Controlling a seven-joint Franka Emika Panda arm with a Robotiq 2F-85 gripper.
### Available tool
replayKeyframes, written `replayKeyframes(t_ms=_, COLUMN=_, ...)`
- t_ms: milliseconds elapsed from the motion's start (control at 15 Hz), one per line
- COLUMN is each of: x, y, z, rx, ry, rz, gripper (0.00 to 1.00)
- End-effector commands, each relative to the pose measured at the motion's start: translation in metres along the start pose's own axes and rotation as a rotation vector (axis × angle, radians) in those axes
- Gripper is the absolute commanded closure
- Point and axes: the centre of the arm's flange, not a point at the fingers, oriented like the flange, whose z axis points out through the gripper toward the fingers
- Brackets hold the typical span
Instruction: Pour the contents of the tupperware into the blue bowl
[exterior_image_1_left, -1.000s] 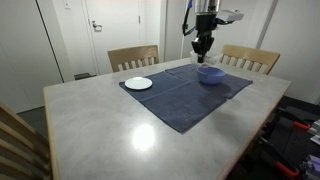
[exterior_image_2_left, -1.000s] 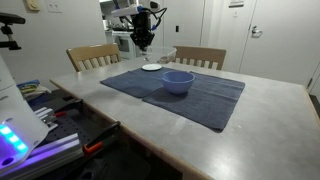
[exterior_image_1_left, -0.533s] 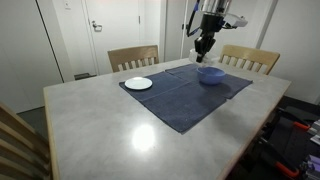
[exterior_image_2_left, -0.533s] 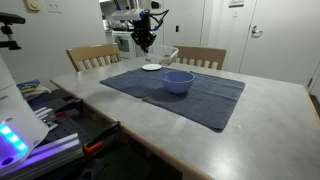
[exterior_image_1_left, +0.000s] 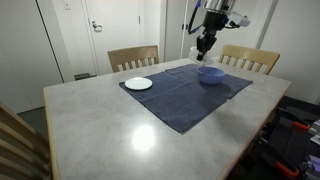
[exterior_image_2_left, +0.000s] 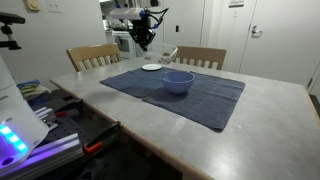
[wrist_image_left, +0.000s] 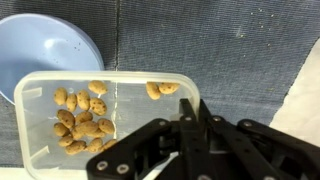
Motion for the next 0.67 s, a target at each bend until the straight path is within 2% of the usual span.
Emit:
replayKeyframes(t_ms=0, x=-0.014, y=0.007, z=-0.004, rx=0.019, ry=0.049, rz=-0.021, gripper=0.98)
replayKeyframes(t_ms=600, x=-0.027, y=0.025, z=0.003, rx=0.062, ry=0.17, rz=-0.017, gripper=0.98)
